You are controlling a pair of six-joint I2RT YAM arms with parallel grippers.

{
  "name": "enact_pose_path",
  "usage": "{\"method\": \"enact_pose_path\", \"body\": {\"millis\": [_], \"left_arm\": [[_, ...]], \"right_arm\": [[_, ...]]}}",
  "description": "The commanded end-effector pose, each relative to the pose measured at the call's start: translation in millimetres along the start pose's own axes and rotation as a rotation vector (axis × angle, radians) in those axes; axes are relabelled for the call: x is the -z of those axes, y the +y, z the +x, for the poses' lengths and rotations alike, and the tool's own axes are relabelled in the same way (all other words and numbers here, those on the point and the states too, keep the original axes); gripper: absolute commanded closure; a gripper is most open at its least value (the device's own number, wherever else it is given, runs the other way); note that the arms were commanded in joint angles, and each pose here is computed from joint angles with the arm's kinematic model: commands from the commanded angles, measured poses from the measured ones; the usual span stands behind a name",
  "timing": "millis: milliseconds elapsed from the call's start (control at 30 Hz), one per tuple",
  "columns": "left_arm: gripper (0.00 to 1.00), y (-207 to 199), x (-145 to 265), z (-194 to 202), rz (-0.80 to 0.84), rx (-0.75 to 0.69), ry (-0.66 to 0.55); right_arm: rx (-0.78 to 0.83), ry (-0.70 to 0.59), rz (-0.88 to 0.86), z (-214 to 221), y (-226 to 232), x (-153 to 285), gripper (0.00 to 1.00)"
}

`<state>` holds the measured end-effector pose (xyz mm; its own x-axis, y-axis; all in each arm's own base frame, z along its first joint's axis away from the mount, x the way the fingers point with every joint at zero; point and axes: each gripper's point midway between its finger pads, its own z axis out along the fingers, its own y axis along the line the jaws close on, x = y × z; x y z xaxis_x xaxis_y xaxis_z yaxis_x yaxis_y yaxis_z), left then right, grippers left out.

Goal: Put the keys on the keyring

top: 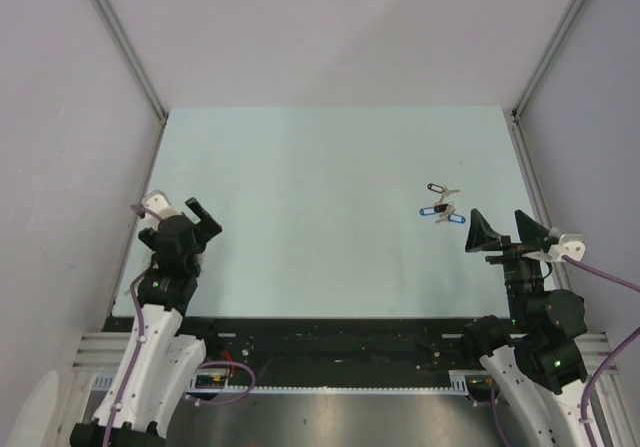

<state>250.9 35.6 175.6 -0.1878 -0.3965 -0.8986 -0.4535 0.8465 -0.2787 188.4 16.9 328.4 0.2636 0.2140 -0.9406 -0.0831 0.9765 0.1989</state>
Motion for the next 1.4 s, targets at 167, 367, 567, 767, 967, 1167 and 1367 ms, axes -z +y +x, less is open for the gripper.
{"method": "enact_pose_path", "body": {"millis": [167,367,567,767,967,1167,1367], "left_arm": [[0.02,19.8,-27.4,45.4,-0.204,-0.024,0.25],[0.12,47.2,-45.5,75.7,-0.342,-0.055,0.433],[0.21,54.5,-54.9,96.4,-0.388,-0.052,0.539],[0.4,58.3,-59.7,111.1,-0.4,-0.025,0.599],[0.48,64.9,-64.2,114.3,-0.424,-0.007,0.618],[0.49,65.3,-69.0,124.7,-0.425,-0.005,0.669],[0.59,61.5,-66.3,136.8,-0.408,-0.01,0.744]], "right_arm": [[-0.026,0.0,-0.05,-0.9,9.8,2.1,0.0],[-0.03,0.0,-0.066,-1.1,12.9,2.3,0.0],[-0.026,0.009,-0.08,1.5,15.4,2.6,0.0],[-0.026,0.004,-0.084,1.0,16.1,2.2,0.0],[-0.023,0.007,-0.085,2.4,16.3,2.0,0.0],[-0.023,0.007,-0.091,2.2,17.3,2.3,0.0],[-0.029,0.005,-0.077,1.2,15.1,2.1,0.0]]}}
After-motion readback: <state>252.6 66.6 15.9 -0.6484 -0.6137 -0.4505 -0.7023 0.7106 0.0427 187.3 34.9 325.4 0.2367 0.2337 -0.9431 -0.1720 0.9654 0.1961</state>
